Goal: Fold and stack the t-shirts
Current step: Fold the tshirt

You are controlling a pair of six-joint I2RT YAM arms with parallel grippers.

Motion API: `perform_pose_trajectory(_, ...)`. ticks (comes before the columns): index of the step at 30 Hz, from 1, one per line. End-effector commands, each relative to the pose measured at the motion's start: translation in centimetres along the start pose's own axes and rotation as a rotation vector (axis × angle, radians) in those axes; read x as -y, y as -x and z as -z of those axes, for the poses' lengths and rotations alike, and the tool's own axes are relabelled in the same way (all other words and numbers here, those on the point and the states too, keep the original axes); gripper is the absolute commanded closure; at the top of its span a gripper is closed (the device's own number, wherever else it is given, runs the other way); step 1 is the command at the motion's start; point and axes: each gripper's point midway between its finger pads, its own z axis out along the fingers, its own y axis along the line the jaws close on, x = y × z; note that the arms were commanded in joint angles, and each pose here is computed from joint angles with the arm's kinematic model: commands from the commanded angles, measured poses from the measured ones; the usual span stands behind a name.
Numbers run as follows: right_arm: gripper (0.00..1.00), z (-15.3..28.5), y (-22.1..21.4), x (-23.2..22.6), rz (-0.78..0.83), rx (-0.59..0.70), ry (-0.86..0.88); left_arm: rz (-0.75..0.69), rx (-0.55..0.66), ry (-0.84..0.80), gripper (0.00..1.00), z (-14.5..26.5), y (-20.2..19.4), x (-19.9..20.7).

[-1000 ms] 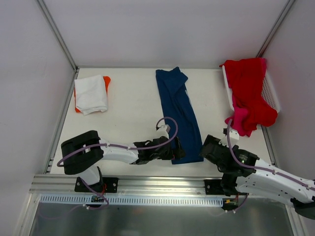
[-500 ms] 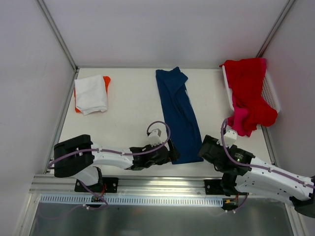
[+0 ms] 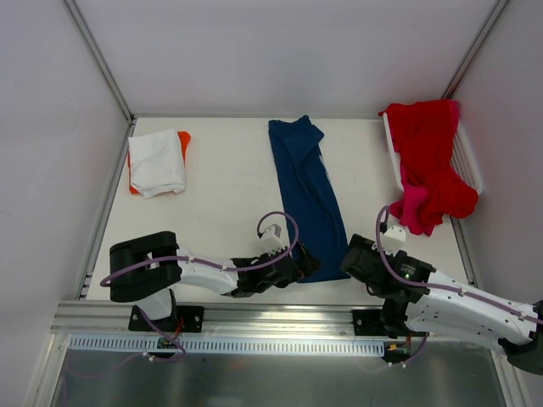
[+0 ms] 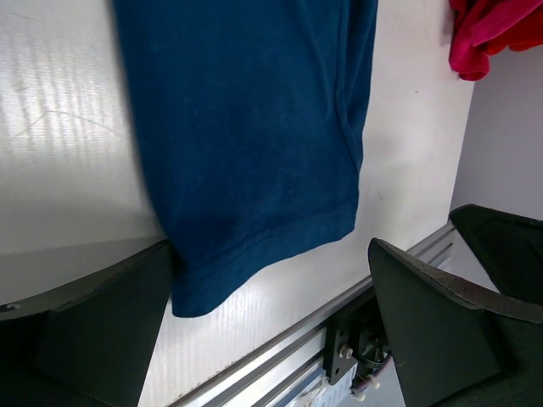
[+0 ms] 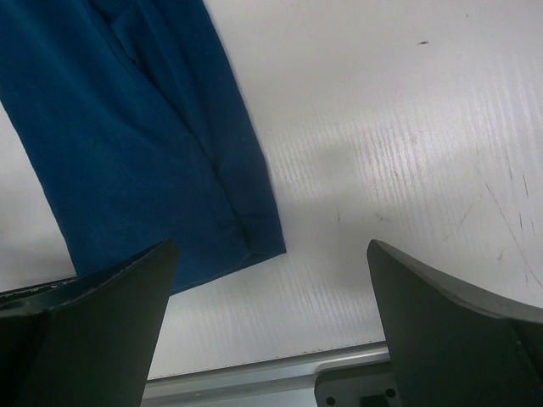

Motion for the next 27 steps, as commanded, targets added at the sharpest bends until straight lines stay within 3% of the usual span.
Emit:
perform_pose_trajectory(1, 0.0, 0.0, 0.1, 0.3, -0.02, 0.008, 0.003, -0.018, -0.014, 0.053, 0.01, -0.7, -1.0, -2.4)
perform_pose_trajectory(5, 0.0, -0.1, 0.1, 0.5, -0.026, 0.017, 0.004, -0.023, -0.006, 0.052, 0.04, -0.6, -0.8, -2.3)
perform_pose_trajectory(8, 0.01, -0.2, 0.1, 0.5, -0.023, 0.018, -0.003, -0.02, -0.003, 0.063, 0.27, -0.5, -0.7, -2.5)
perform_pose_trajectory(10, 0.0, -0.2, 0.0, 0.5, -0.019, 0.013, -0.009, -0.022, -0.002, 0.068, 0.51, -0.6, -0.7, -2.6)
perform_pose_trajectory(12, 0.01, -0.3, -0.1, 0.5, -0.011, 0.01, -0.015, -0.018, -0.007, 0.083, 0.69, -0.6, -0.8, -2.8)
perform_pose_trajectory(13, 0.01, -0.3, -0.1, 0.5, -0.009, 0.009, -0.017, -0.024, -0.009, 0.09, 0.84, -0.6, -0.9, -3.0)
perform_pose_trajectory(15, 0.01, -0.4, -0.2, 0.5, -0.007, 0.008, -0.023, -0.033, -0.013, 0.109, 0.98, -0.7, -0.9, -3.0)
perform_pose_trajectory(27, 0.01, -0.7, -0.5, -1.0, -0.012, -0.004, 0.01, -0.123, 0.024, 0.189, 1.0, 0.7, 0.5, -4.7)
